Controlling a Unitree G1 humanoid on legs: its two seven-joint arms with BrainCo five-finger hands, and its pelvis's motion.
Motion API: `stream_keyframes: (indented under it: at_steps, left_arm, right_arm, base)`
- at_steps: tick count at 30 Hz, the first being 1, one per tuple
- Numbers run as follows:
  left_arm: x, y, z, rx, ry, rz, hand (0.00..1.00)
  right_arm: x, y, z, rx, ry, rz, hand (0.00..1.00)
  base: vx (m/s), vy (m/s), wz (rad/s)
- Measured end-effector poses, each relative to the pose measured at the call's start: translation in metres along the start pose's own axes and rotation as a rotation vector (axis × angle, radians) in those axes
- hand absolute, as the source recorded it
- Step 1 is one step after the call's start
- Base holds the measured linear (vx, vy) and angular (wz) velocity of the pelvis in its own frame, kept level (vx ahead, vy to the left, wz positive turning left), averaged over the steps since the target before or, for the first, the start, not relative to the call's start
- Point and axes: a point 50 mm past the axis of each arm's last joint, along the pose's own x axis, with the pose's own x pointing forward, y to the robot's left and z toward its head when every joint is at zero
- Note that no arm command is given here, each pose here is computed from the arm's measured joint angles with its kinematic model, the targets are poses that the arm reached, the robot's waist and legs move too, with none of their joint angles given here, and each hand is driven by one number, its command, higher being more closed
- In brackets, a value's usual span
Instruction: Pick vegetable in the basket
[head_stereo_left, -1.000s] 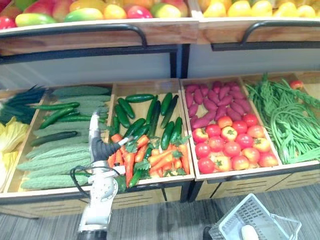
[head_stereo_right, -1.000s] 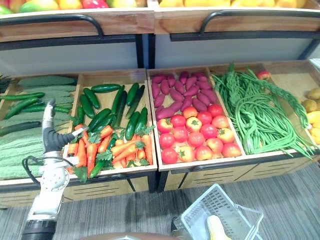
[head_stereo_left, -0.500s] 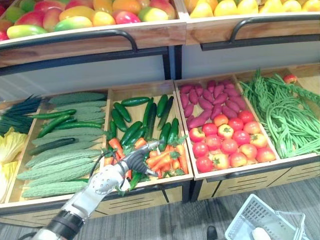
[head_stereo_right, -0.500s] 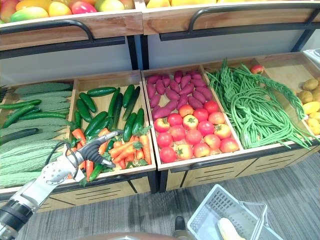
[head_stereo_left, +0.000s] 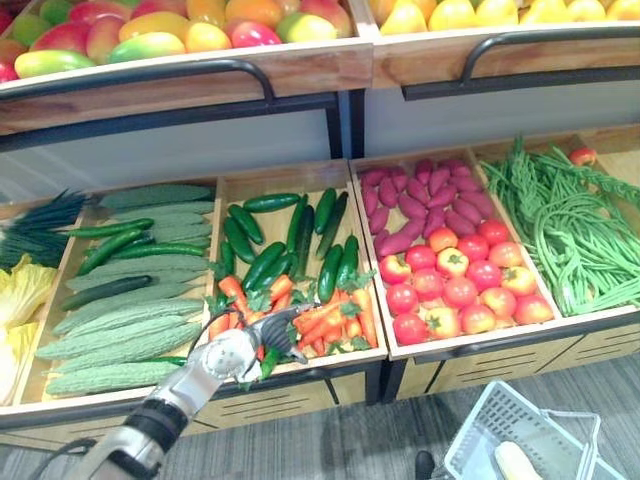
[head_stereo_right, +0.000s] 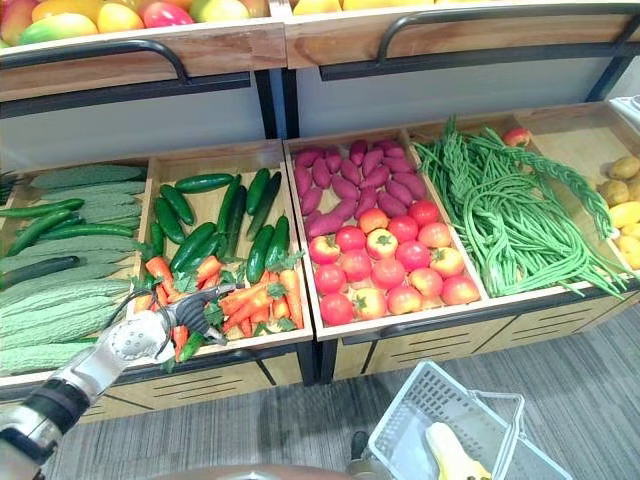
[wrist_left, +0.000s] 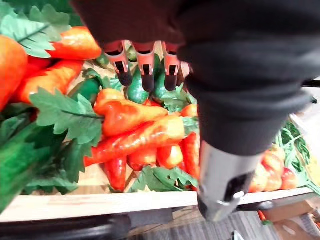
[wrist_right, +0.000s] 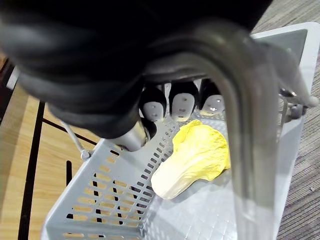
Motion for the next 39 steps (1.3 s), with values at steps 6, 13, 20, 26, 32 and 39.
stream_keyframes:
  at_steps: [6, 13, 20, 26, 32, 39]
  left_arm:
    - [0.014, 0.004, -0.011, -0.002, 0.087, 0.079, 0.0]
    - [0.021, 0.018, -0.009, -0.009, 0.111, 0.18, 0.0]
    - [0.023, 0.019, -0.019, -0.076, 0.173, 0.261, 0.0]
    - [0.033, 0.037, -0.011, -0.106, 0.175, 0.397, 1.0]
    - [0.033, 0.049, -0.016, -0.104, 0.228, 0.488, 1.0]
    - [0.035, 0.045, -0.019, -0.073, 0.27, 0.484, 1.0]
  right_arm:
    - [0.003, 0.012, 0.019, 0.001, -0.058, 0.031, 1.0]
    - [0.004, 0.016, 0.027, 0.011, -0.077, 0.039, 1.0]
    - [0.006, 0.022, 0.04, 0.027, -0.107, 0.049, 1.0]
    - [0.008, 0.026, 0.05, 0.038, -0.13, 0.055, 1.0]
    - [0.009, 0.032, 0.058, 0.042, -0.147, 0.07, 1.0]
    - [0.008, 0.033, 0.056, 0.027, -0.144, 0.077, 1.0]
  base:
    - [-0.05, -0.045, -0.03]
    - [-0.06, -0.039, -0.06]
    - [-0.06, -0.035, -0.11]
    - [-0.05, -0.039, -0.09]
    - [-0.02, -0.029, -0.13]
    - [-0.03, -0.026, -0.12]
